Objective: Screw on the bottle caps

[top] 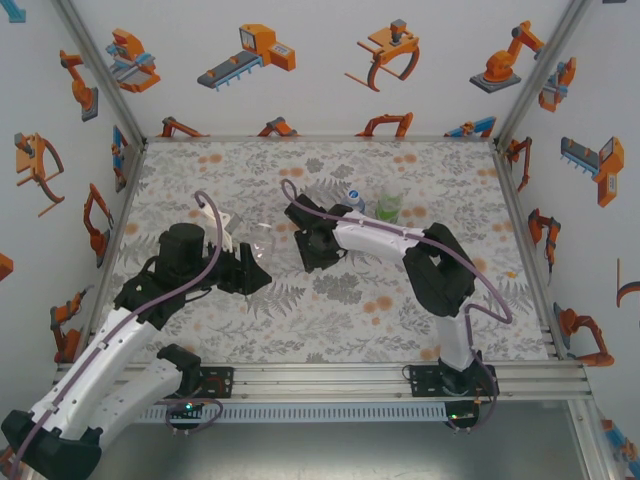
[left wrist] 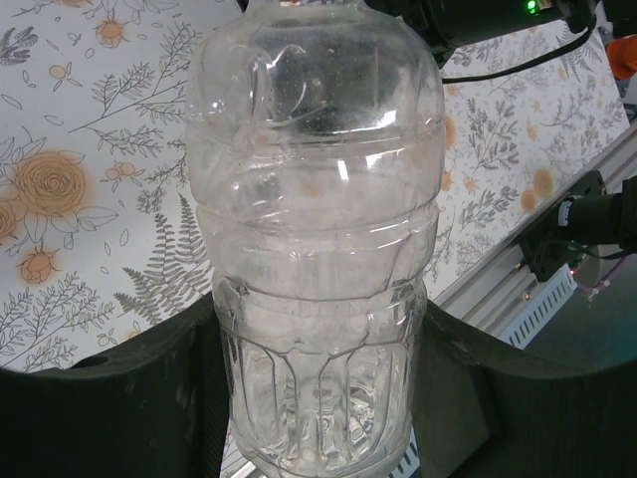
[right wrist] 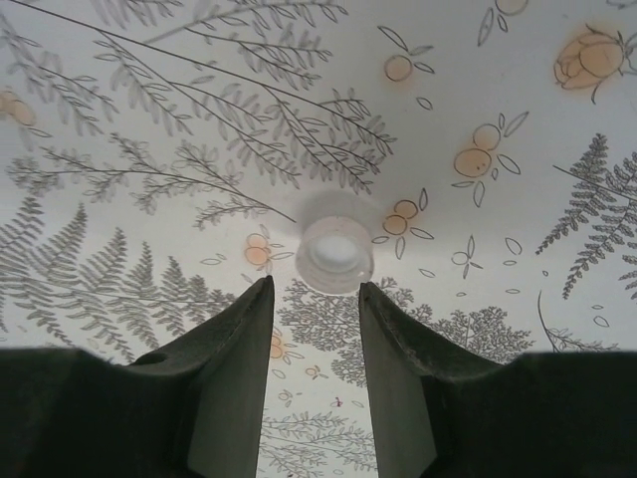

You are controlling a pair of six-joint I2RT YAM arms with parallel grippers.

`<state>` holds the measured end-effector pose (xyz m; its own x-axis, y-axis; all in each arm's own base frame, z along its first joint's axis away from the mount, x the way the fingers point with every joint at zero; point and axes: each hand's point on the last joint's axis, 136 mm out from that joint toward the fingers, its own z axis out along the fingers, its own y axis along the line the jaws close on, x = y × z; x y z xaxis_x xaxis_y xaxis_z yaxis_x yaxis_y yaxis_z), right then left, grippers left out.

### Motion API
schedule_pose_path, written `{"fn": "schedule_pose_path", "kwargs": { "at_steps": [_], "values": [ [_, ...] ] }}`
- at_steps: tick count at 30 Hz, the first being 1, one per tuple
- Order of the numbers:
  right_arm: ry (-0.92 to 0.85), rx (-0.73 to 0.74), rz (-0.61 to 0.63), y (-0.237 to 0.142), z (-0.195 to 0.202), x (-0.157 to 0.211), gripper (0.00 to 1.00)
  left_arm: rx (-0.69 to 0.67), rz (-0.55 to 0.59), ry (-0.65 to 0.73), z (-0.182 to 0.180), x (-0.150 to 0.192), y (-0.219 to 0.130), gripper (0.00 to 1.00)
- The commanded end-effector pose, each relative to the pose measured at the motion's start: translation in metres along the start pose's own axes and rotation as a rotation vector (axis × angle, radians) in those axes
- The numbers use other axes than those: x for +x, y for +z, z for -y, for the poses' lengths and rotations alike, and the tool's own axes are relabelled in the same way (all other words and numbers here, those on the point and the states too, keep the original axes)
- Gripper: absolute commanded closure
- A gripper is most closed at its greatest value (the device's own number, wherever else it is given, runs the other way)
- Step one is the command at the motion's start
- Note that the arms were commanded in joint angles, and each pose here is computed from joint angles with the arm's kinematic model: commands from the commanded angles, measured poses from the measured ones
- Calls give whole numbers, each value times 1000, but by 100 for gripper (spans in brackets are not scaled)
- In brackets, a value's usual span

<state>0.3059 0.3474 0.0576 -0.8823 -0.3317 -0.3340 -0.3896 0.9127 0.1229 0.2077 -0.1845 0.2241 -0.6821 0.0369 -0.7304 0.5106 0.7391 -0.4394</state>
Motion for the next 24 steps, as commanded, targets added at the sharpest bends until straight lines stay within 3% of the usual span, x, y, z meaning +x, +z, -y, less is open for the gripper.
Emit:
{"fn": "schedule_pose_path", "kwargs": {
  "at_steps": [1,24],
  "values": [
    [-26,2,43,-19,-5,-12,61,1,5,-16,-1,0,1,97],
    [-44,25,-7,-1,-1,-2,58,-2,4,-21,-2,1,0,96]
  ]
}}
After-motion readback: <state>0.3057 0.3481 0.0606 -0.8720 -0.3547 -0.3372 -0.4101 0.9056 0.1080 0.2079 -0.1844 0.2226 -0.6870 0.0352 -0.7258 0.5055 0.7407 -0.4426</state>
